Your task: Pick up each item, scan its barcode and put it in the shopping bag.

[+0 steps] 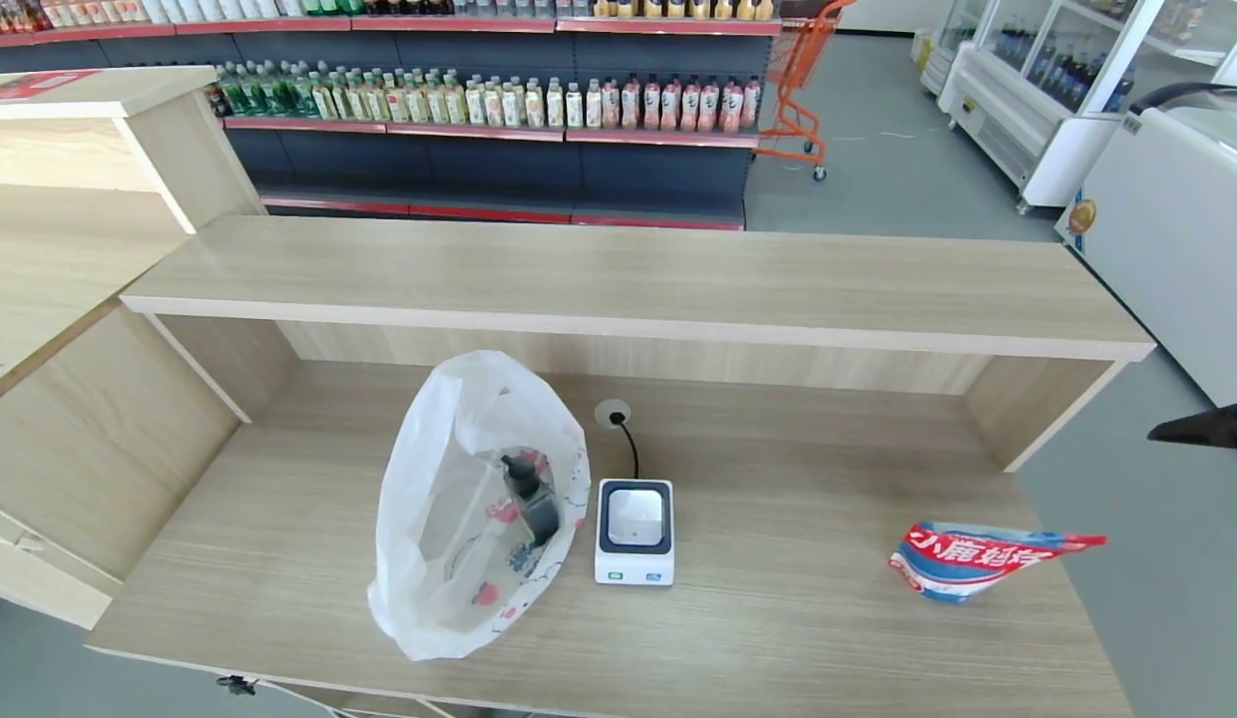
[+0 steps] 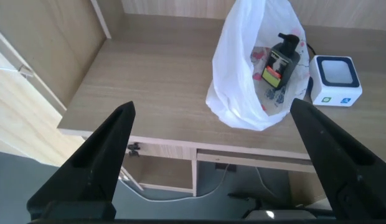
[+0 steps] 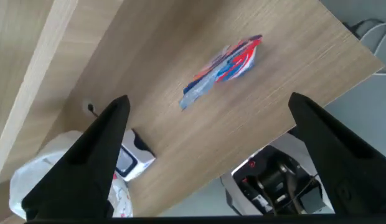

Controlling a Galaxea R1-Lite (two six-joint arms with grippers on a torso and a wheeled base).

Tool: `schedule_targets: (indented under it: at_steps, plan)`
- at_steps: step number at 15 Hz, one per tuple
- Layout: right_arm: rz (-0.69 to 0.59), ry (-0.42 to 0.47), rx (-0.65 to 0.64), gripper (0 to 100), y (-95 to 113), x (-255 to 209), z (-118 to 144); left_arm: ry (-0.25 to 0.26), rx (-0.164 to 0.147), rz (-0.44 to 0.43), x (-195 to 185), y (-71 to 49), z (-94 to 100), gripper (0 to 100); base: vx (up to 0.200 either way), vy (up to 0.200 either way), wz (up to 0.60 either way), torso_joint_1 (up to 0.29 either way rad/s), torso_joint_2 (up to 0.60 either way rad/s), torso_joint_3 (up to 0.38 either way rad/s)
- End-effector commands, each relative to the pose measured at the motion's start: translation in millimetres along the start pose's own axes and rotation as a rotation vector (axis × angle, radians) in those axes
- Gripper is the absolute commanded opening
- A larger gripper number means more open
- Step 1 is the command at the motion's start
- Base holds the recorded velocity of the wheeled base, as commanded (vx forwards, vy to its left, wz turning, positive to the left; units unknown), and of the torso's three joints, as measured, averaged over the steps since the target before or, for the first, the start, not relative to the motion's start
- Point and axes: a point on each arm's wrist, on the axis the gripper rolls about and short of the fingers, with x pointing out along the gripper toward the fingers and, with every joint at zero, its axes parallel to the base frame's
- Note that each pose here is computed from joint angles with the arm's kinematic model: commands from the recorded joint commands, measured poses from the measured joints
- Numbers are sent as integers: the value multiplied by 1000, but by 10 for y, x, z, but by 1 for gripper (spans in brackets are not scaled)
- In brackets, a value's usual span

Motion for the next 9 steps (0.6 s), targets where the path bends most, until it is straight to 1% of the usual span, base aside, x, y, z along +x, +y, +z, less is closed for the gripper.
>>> schedule_targets:
  at_steps: [1, 2, 3, 5, 6, 8, 9]
  plan:
    - [-61, 28, 26, 100, -5, 134, 12, 1, -2, 0, 1, 0, 0, 100, 0, 0, 0, 0, 0, 0]
    - [-133, 43, 81, 100, -29, 215, -21, 1, 0, 0, 1, 0, 0, 100, 0, 0, 0, 0, 0, 0]
    - [-170, 54, 111, 100, -20, 286, -59, 1, 0, 0, 1, 0, 0, 100, 0, 0, 0, 0, 0, 0]
    - [-254, 65, 130, 100, -17, 456, -113, 0, 0, 0, 0, 0, 0, 100, 0, 0, 0, 0, 0, 0]
    - [-289, 90, 130, 100, -15, 544, -147, 1, -2, 0, 1, 0, 0, 100, 0, 0, 0, 0, 0, 0]
    - [-337, 102, 149, 100, 33, 710, -194, 1, -2, 0, 1, 0, 0, 100, 0, 0, 0, 0, 0, 0]
    - [-383, 111, 161, 100, 38, 855, -244, 0, 0, 0, 0, 0, 0, 100, 0, 0, 0, 0, 0, 0]
